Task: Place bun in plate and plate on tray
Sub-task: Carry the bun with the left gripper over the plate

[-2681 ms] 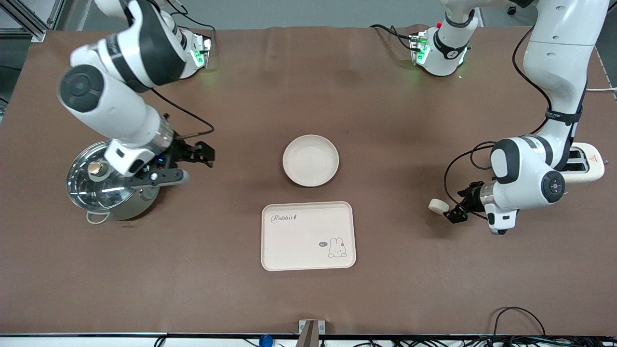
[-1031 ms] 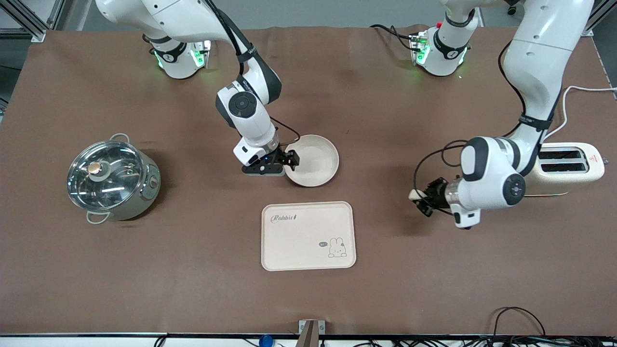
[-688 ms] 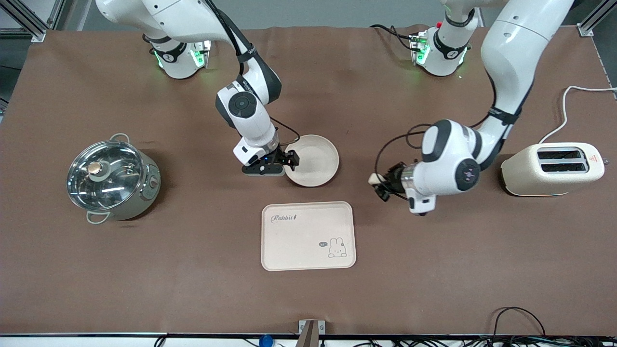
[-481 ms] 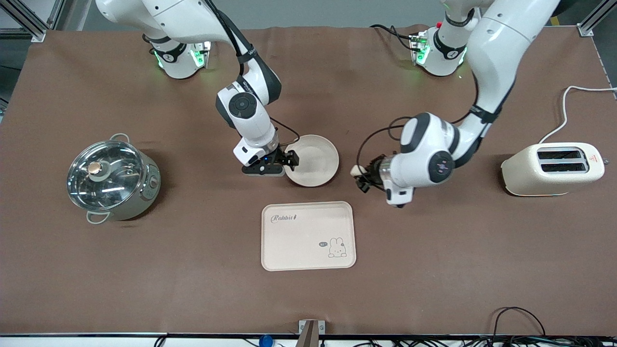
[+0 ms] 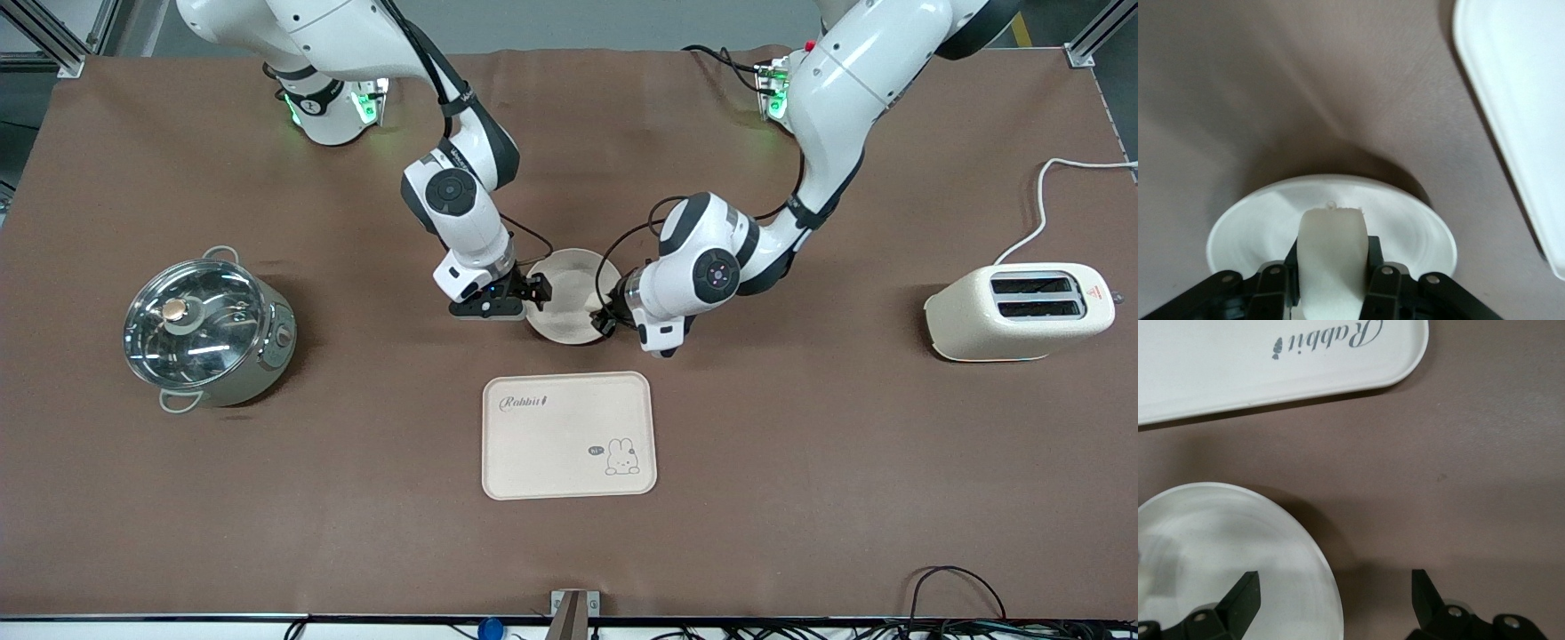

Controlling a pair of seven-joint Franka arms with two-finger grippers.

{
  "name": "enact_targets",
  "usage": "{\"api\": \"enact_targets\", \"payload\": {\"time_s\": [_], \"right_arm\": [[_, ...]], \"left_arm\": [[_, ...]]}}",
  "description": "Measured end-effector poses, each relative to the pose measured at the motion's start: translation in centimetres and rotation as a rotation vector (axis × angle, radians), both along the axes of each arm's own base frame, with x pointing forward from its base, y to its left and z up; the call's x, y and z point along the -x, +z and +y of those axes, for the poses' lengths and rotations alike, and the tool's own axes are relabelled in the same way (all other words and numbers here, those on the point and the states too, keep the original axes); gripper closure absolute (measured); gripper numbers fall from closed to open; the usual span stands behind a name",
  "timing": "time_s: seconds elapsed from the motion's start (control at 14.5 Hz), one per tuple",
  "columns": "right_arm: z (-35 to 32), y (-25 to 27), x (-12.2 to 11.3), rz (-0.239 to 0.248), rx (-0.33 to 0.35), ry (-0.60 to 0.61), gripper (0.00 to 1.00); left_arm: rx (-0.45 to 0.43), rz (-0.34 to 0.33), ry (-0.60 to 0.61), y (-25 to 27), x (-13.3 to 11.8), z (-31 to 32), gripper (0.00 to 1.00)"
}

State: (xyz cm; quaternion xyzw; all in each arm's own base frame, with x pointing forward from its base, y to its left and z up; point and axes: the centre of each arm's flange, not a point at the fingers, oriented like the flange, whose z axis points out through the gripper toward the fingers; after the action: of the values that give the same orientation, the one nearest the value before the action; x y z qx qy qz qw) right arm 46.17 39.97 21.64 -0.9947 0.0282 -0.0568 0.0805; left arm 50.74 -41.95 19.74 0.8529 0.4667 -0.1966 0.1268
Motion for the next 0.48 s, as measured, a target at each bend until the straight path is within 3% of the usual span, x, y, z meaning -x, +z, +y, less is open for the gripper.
{"api": "enact_targets", "payload": {"time_s": [0.34,0.48], "right_arm": [[-0.2,-2.1,1.2,-0.006,0.003,0.009,0.0],[0.1,-2.4,1.5,-0.004,0.004,0.015,0.01]], "left_arm": [[-0.004,0.018,0.007,-1.1,1.7,-2.1,0.46],[-0.004,0.019,0.018,-0.9,1.6,-2.2,0.3]]}}
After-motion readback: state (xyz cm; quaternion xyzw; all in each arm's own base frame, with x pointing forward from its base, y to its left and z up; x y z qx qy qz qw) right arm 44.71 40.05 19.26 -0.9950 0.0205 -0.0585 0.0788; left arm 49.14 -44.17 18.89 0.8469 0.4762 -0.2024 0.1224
